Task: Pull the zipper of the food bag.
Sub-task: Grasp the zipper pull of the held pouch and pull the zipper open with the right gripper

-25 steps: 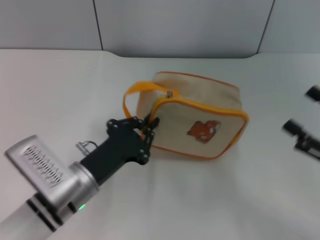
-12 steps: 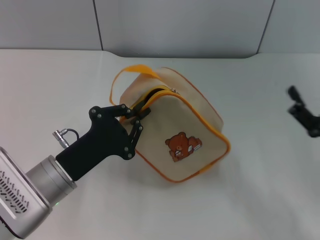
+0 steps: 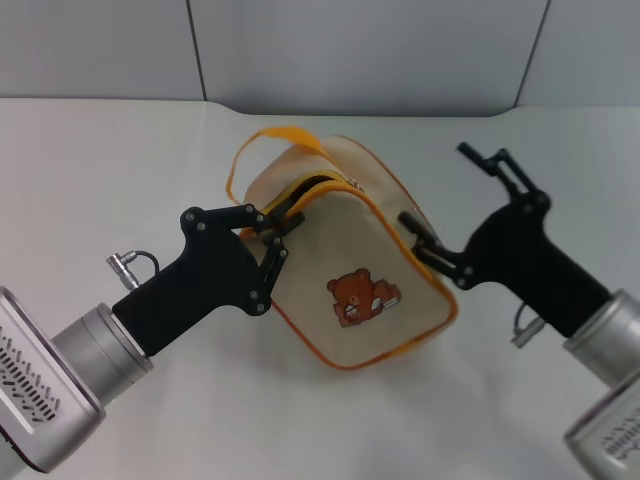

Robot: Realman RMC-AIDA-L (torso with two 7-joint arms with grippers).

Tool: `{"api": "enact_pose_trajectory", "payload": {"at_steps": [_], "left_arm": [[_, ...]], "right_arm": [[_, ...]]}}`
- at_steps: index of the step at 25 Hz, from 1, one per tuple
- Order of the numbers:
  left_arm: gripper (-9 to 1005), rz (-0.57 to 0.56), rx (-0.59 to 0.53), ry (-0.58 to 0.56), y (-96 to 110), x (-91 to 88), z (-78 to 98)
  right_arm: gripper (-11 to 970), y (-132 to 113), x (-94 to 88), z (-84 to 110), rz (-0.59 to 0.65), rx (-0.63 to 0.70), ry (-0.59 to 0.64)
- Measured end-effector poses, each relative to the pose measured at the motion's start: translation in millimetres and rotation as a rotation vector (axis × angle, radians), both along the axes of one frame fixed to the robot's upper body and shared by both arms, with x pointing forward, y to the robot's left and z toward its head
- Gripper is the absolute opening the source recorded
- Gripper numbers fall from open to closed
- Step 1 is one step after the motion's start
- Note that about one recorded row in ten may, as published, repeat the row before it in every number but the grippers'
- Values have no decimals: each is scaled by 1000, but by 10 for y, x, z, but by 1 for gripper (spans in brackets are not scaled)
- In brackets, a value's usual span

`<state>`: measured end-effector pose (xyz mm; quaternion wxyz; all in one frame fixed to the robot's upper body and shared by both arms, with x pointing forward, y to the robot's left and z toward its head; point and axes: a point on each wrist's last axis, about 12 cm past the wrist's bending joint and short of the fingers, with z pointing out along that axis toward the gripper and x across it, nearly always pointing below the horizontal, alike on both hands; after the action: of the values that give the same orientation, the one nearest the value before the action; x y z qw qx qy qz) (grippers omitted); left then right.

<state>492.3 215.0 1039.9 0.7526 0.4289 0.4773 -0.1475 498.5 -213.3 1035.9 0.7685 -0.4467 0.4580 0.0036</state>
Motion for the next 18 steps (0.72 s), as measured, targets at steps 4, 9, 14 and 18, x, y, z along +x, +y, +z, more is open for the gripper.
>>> {"api": "enact_pose_trajectory", "payload": {"at_steps": [4,9,14,18], "left_arm": [[63,-1,-1,0,-4,-1,0],[63,-2,-5,1,-14,-5,1],[64,-4,-6,2,-28,-4,0],[64,-6,-6,4,-38,-2,-1]], "right_arm": [[844,111,40,1,51,-42,-4],[845,177,35,16,105,-56,-17],[844,212,11,34,121,-36,-24],[844,214,-21,69,120,4,-43]]}}
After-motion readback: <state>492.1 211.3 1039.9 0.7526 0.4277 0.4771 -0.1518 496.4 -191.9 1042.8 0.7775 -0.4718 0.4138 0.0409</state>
